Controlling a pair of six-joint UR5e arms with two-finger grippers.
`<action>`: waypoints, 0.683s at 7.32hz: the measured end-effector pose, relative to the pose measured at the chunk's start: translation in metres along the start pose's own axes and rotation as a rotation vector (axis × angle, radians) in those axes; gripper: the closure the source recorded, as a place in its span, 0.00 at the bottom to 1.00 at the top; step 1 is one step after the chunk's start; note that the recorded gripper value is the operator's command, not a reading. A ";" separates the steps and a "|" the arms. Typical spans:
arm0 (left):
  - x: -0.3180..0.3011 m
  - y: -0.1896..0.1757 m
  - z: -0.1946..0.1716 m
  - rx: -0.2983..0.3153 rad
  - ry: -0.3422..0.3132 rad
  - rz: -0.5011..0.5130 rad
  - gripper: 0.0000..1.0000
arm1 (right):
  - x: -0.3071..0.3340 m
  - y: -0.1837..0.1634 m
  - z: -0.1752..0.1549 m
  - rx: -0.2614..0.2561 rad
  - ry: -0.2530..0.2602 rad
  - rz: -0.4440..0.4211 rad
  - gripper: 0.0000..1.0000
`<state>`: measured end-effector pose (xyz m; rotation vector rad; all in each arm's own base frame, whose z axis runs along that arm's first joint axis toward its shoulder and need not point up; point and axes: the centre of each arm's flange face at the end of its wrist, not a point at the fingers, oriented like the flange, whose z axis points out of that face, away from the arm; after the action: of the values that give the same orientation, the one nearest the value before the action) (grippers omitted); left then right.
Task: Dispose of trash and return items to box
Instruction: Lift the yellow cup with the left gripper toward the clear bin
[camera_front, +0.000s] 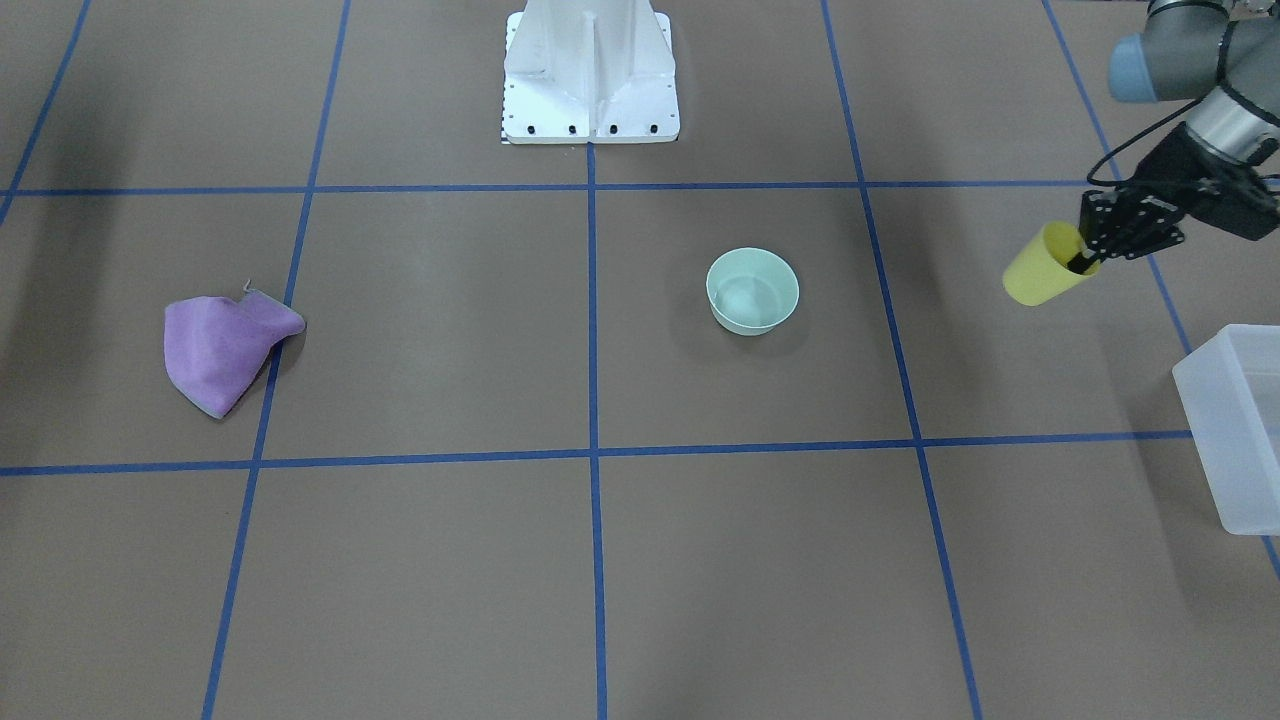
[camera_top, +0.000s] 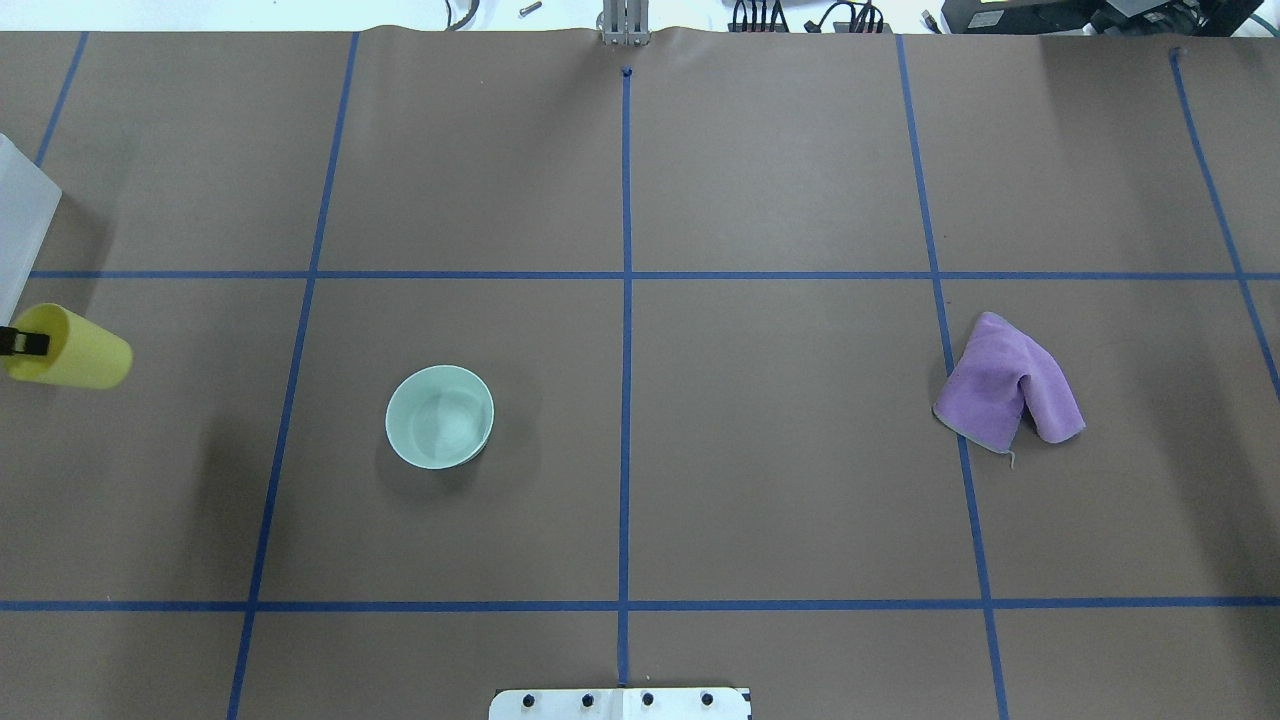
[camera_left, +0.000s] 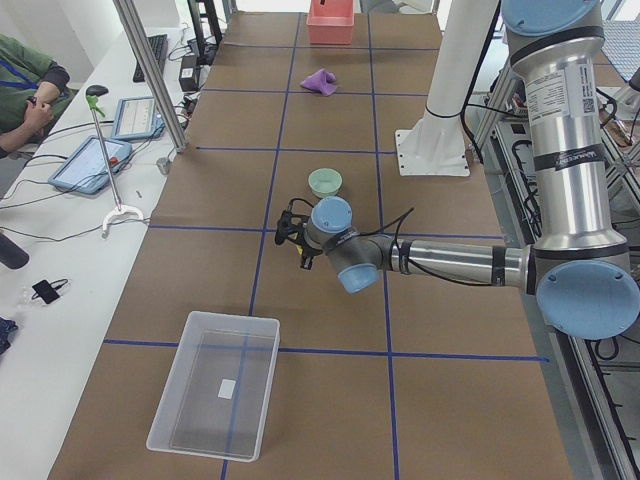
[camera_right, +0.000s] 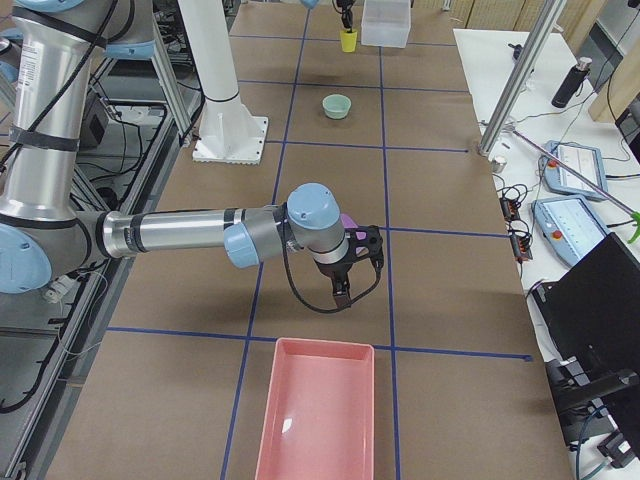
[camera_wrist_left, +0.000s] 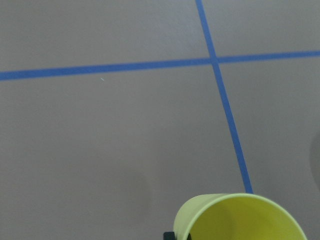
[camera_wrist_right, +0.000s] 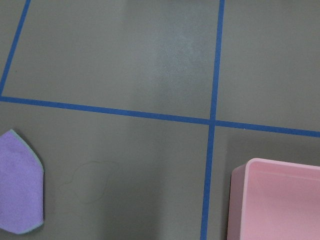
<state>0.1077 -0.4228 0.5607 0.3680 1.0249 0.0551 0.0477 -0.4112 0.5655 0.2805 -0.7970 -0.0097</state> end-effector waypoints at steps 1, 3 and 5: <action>-0.039 -0.024 -0.027 -0.002 -0.064 0.047 1.00 | -0.001 0.000 0.001 0.000 -0.002 -0.004 0.00; -0.105 -0.088 -0.068 -0.056 -0.173 0.145 1.00 | -0.002 0.000 0.002 -0.002 -0.004 -0.007 0.00; -0.182 -0.149 -0.062 -0.116 -0.219 0.164 1.00 | -0.004 0.000 0.004 -0.004 -0.005 -0.011 0.00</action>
<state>-0.0581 -0.5844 0.6336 0.3435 0.7698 0.2159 0.0427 -0.4119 0.5654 0.2808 -0.8005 -0.0221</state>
